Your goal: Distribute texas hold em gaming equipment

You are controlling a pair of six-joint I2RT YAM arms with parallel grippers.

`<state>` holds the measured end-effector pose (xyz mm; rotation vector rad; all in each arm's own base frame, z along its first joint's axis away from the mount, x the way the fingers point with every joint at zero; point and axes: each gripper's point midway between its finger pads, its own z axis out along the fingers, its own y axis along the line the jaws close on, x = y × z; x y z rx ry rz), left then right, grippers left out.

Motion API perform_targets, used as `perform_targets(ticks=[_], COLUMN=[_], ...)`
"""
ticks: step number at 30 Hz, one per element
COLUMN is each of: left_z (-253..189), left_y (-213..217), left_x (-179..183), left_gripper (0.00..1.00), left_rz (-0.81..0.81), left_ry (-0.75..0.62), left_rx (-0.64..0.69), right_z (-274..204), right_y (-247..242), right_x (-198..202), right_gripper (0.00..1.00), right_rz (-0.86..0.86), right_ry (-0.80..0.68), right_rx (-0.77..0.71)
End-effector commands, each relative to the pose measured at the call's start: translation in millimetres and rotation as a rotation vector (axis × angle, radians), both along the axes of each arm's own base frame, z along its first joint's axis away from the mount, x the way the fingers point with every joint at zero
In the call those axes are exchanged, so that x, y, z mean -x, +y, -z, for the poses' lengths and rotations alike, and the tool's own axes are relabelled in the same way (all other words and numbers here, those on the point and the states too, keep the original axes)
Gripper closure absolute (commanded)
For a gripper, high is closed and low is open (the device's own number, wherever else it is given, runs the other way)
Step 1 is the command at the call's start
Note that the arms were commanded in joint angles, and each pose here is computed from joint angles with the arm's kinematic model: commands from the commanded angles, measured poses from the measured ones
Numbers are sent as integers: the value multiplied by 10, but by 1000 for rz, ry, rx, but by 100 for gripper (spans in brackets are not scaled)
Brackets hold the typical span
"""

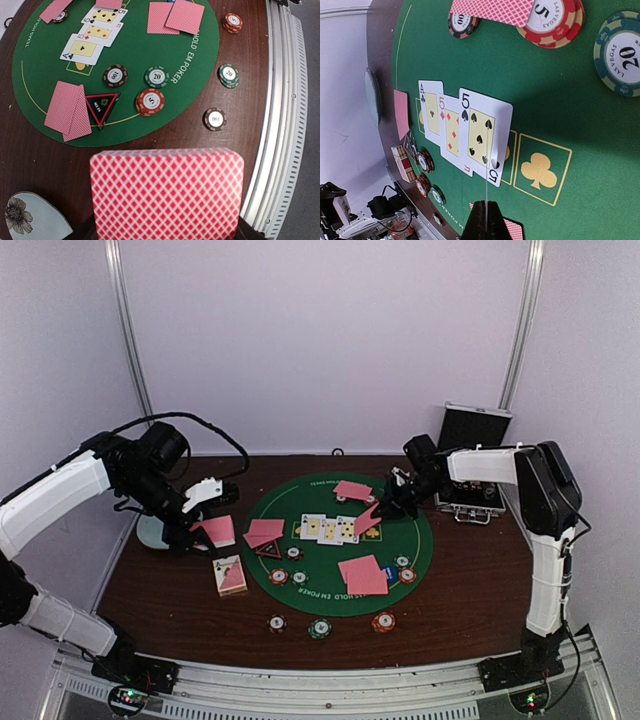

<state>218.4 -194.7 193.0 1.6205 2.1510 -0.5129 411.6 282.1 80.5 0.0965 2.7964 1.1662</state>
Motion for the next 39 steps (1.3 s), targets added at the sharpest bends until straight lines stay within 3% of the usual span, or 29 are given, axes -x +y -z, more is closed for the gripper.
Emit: perform_targets(ticks=[1,9,13,21,26,31,35,39], left_z=[-123,-140,-139,-144,-154,-153,-119,-138], left_y=[-3,-5,8,8,8,6,27,-15], left_x=[-14,-11,-6,-5,-7,-11,1,4], left_gripper=[100,100,100,100,100,100,100,100], left_rz=[6,6,4,3,0,-1,1,1], left_ry=[-47,-50,-51,-51,-52,-51,-47,-30], left_rx=[28,32,26,27,28,28,15,35], right_z=[180,321,330,124,-229,-636,-1015,-1339], right_y=[-89,-151,-208,-365,-477,-564,-298,269], right_x=[5,65,49,-1,-15,34,207,529], right_gripper=[100,100,95,57,44,39,26,11], right_rz=[18,28,53,85,113,167,126,5], right_ry=[20,43,28,-41,-132,-210,-287,-347], right_rx=[29,45,70,160,196,196,121,1])
